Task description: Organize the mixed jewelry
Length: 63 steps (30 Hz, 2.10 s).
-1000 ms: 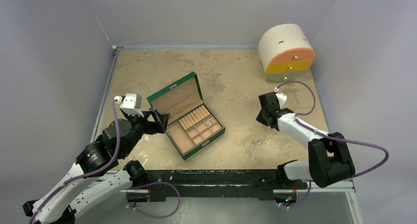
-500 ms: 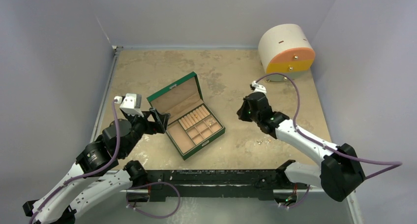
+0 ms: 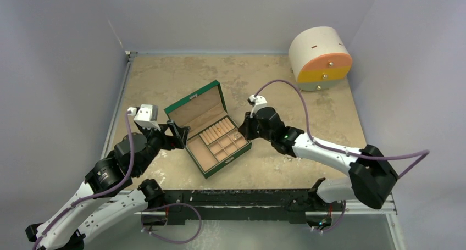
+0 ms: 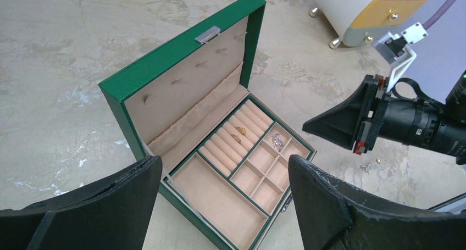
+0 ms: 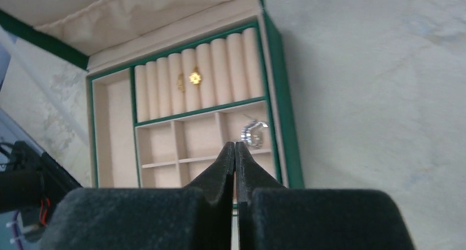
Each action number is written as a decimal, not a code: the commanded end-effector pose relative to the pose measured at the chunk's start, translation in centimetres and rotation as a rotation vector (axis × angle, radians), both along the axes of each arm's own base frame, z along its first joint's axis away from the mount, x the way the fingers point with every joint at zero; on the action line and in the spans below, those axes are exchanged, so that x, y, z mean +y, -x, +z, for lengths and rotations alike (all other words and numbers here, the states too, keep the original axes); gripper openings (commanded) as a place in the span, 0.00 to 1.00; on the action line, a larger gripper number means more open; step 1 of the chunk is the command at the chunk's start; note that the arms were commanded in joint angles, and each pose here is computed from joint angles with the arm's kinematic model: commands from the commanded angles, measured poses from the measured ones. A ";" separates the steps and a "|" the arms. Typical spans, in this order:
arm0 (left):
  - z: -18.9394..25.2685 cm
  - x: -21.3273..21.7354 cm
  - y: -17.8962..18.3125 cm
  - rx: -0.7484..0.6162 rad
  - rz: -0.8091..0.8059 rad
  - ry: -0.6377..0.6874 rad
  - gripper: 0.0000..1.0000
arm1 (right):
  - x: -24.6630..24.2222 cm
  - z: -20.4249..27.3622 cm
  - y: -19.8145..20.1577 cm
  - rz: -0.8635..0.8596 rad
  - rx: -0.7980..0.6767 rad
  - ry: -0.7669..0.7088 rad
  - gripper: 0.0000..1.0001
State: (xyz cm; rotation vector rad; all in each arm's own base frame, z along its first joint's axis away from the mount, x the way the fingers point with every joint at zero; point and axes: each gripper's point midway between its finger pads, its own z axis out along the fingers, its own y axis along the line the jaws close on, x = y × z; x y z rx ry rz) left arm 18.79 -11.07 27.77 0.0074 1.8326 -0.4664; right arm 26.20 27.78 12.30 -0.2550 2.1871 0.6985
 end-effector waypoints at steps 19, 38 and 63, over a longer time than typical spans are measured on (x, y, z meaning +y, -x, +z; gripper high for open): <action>1.3 0.2 0.0 -0.046 -0.005 0.028 0.85 | 7.7 -0.8 -0.7 0.113 -0.092 0.023 0.00; 1.4 0.3 0.0 -0.050 -0.001 0.031 0.85 | 8.1 -0.5 -1.2 0.084 -0.098 0.011 0.13; 1.4 0.1 0.2 -0.052 -0.013 0.037 0.85 | -14.8 -2.9 4.6 -0.630 0.193 0.307 0.26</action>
